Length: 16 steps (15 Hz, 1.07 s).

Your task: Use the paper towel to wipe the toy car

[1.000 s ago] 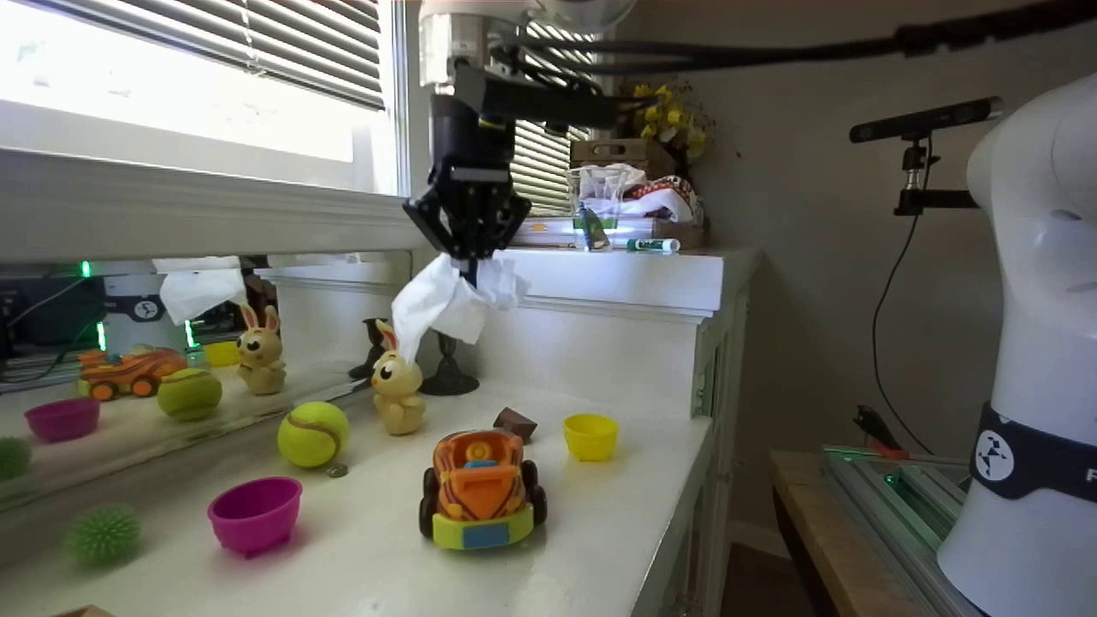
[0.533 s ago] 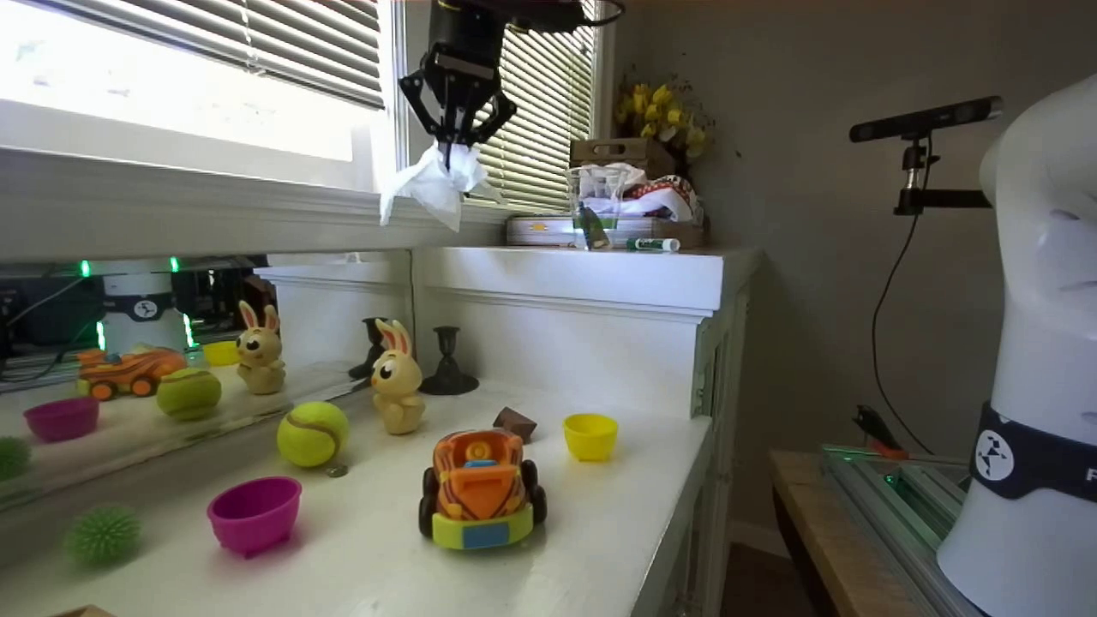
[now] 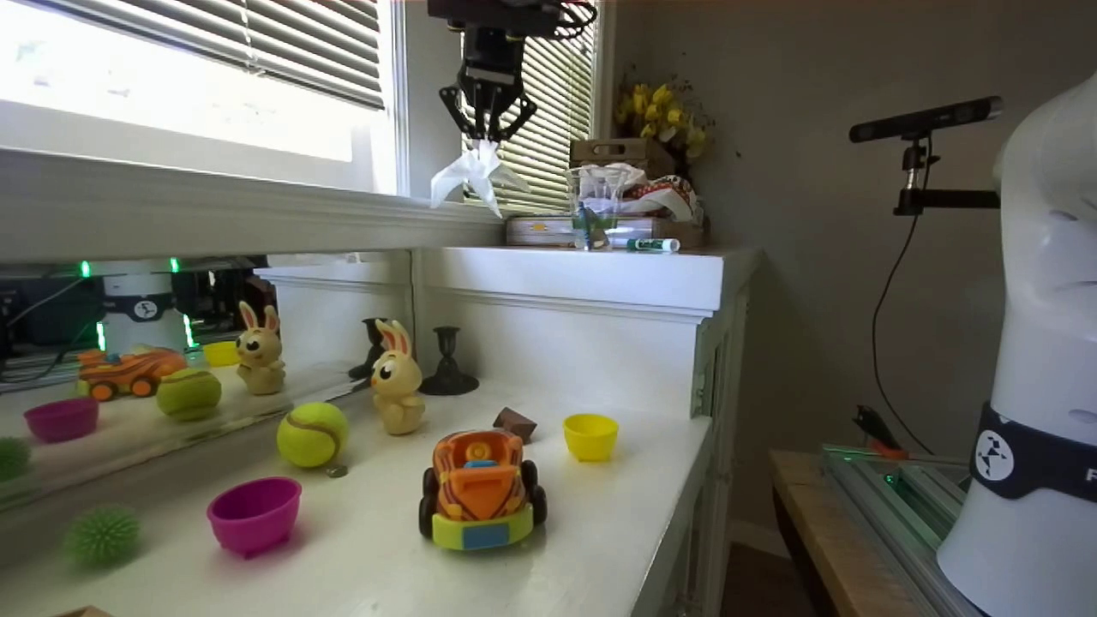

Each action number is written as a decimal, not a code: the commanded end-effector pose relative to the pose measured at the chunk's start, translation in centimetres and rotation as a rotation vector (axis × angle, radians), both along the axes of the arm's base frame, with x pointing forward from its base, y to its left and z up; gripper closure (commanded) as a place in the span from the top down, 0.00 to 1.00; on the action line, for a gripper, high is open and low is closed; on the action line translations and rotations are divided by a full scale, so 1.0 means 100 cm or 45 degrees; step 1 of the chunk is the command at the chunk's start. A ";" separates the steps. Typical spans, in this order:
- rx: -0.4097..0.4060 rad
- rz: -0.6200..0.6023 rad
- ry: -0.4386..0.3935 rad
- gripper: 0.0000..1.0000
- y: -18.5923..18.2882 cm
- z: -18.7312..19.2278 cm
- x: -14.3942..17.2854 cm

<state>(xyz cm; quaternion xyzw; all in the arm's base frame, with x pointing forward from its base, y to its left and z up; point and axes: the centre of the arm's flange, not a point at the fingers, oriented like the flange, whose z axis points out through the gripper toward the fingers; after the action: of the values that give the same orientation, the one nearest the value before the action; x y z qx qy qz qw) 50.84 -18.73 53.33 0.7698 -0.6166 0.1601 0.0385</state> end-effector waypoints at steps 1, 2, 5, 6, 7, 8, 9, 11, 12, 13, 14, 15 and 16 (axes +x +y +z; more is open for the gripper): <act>0.033 -0.188 0.039 0.01 -0.037 -0.005 0.020; 0.041 -0.228 0.050 0.01 -0.046 -0.010 0.022; 0.065 -0.313 0.078 0.01 -0.069 -0.023 0.026; 0.093 -0.323 0.104 0.01 -0.075 -0.028 0.028; 0.104 -0.325 0.124 0.01 -0.080 -0.033 0.028; 0.130 -0.336 0.156 0.01 -0.083 -0.037 0.029; 0.143 -0.356 0.179 0.01 -0.086 -0.041 0.029; 0.155 -0.376 0.205 0.01 -0.091 -0.049 0.031; 0.163 -0.385 0.217 0.01 -0.095 -0.052 0.031; 0.161 -0.395 0.225 0.01 -0.098 -0.056 0.033; 0.161 -0.406 0.235 0.01 -0.103 -0.060 0.033; 0.160 -0.414 0.243 0.01 -0.106 -0.064 0.033; 0.161 -0.419 0.245 0.01 -0.110 -0.067 0.034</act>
<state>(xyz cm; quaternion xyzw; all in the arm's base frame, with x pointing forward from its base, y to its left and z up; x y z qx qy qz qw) 53.07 -28.39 46.78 0.6823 -0.7249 0.0513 0.0798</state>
